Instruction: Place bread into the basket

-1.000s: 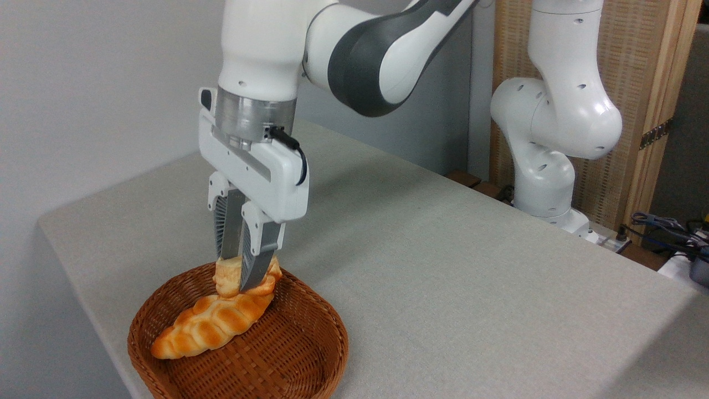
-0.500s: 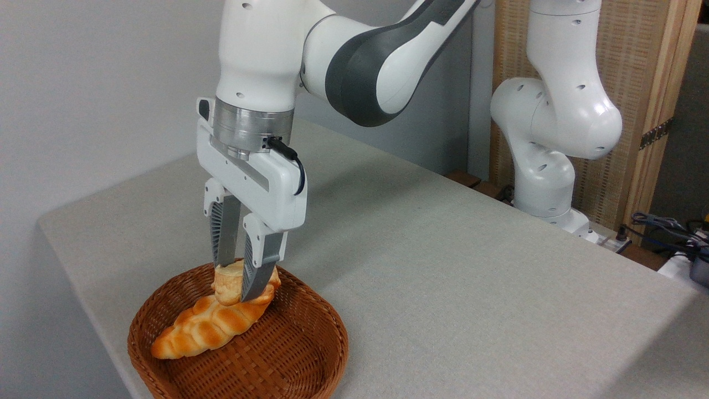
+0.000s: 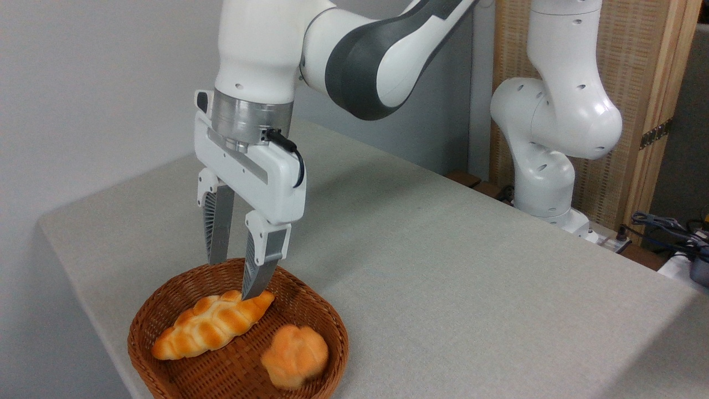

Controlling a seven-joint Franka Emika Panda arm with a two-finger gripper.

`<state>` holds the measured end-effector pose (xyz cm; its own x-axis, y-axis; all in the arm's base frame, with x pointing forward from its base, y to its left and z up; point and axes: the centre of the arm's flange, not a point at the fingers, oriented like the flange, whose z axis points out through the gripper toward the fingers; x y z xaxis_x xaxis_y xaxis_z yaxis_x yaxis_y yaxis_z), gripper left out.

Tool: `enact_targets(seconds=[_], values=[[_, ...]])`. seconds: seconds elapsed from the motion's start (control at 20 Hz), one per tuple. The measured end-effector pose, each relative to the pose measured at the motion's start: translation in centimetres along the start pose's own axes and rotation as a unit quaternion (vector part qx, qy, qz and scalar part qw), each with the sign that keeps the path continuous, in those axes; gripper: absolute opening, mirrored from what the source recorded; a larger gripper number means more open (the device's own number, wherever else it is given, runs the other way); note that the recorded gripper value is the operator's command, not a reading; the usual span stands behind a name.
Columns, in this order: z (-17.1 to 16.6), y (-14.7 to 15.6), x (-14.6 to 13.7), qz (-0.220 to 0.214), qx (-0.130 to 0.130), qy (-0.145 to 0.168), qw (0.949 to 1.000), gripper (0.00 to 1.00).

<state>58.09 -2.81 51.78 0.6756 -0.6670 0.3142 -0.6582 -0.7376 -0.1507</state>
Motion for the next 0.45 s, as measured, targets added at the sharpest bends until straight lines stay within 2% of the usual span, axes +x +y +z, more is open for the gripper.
enact_targets(seconds=[0.3, 0.45], values=[[-4.7, 1.2, 0.5, -0.005, -0.058, -0.052, 0.997, 1.0], [-4.9, 1.6, 0.2, -0.006, -0.077, -0.073, 0.9943, 1.0]])
